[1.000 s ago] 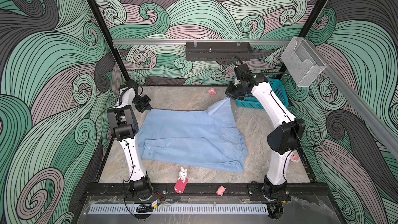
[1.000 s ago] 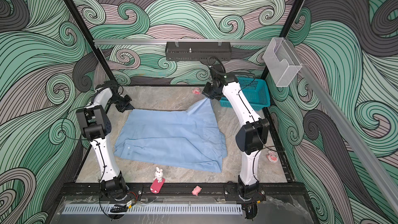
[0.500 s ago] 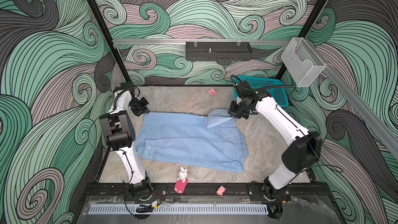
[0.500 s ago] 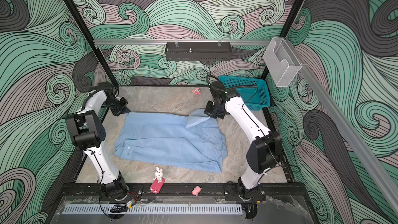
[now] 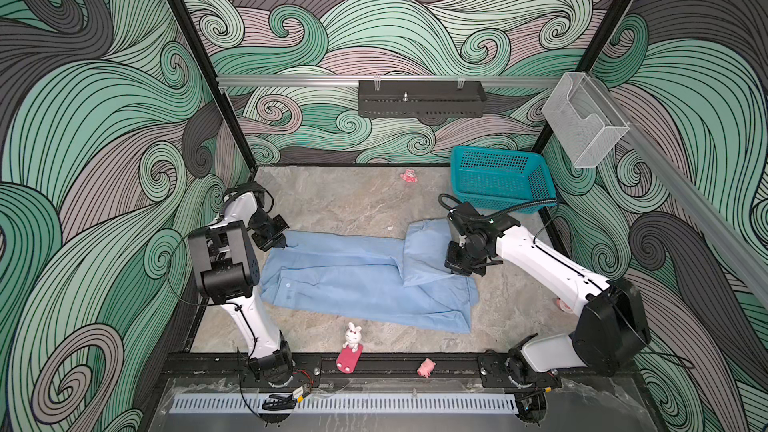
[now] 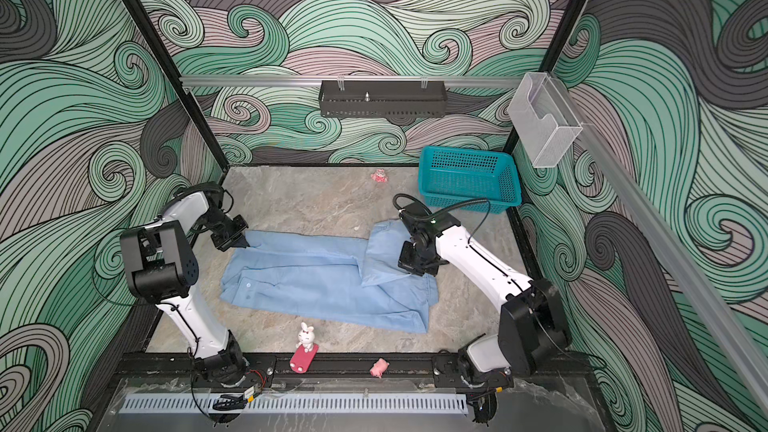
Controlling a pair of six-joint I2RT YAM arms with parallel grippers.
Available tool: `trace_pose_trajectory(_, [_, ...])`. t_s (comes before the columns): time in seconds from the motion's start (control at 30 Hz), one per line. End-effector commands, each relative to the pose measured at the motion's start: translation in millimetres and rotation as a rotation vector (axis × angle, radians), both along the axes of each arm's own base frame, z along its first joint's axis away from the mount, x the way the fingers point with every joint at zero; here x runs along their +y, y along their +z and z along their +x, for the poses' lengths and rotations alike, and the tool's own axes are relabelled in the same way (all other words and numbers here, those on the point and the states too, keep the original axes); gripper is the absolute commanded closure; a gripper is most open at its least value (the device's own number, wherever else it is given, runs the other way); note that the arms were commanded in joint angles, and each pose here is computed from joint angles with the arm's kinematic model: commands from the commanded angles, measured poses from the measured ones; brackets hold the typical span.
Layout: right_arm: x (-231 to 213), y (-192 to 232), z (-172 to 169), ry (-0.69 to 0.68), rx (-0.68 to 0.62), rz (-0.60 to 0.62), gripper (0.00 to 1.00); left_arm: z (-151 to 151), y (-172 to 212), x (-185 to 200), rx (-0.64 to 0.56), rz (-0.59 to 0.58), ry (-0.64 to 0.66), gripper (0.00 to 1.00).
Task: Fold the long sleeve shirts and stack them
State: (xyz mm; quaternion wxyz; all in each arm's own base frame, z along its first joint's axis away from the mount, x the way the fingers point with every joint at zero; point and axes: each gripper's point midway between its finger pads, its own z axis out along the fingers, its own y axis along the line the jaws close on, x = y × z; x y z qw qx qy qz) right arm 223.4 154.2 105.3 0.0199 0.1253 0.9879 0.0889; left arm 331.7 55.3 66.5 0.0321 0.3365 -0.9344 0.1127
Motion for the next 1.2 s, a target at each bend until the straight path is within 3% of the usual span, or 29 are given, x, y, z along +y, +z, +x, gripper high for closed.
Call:
trace_pose_trajectory(0.0, [3.7, -0.3, -4.6, -0.017, -0.022, 0.014, 1.0, -4.1, 12.2, 12.3, -0.016, 0.065, 0.022, 1.0])
trace_pose_trajectory(0.17, [2.5, -10.6, -15.6, -0.015, 0.0, 0.01, 1.0, -9.0, 9.3, 10.6, 0.009, 0.057, 0.023, 0.99])
trace_pose_trajectory(0.2, [3.1, -10.8, -17.2, -0.012, 0.005, 0.017, 0.96, -10.4, 10.4, 11.3, 0.017, 0.061, 0.025, 0.88])
trace_pose_trajectory(0.27, [7.4, -2.7, -16.4, 0.014, -0.014, 0.046, 0.73, -11.4, 16.8, 13.6, 0.011, 0.079, 0.034, 0.68])
trace_pose_trajectory(0.3, [7.9, 4.6, -14.1, 0.024, -0.037, 0.052, 0.63, -10.1, 23.9, 14.6, -0.008, 0.087, 0.04, 0.63])
trace_pose_trajectory(0.37, [9.7, 22.3, -7.5, 0.049, -0.09, 0.066, 0.49, -7.2, 39.6, 15.2, -0.048, 0.097, 0.043, 0.59])
trace_pose_trajectory(0.43, [9.5, 38.2, -1.3, 0.058, -0.134, 0.066, 0.44, -2.1, 53.0, 14.2, -0.089, 0.094, 0.047, 0.58])
trace_pose_trajectory(0.53, [11.1, 40.5, 13.3, 0.073, -0.161, 0.036, 0.44, 13.6, 55.0, -3.6, -0.142, 0.004, 0.032, 0.64])
trace_pose_trajectory(0.6, [16.7, 27.9, 24.9, 0.087, -0.135, 0.019, 0.49, 21.6, 42.5, -17.9, -0.119, -0.036, 0.017, 0.75])
trace_pose_trajectory(0.67, [23.1, 10.2, 35.1, 0.093, -0.109, 0.013, 0.53, 25.6, 23.2, -32.4, -0.075, -0.079, 0.009, 0.79])
trace_pose_trajectory(0.87, [32.9, -48.2, 59.7, 0.107, -0.052, -0.027, 0.58, 19.9, -41.4, -39.1, 0.054, -0.091, 0.089, 0.73])
trace_pose_trajectory(1.17, [19.8, -94.9, 111.9, 0.085, -0.064, -0.109, 0.58, 40.0, -80.5, -25.2, 0.103, -0.041, 0.159, 0.74])
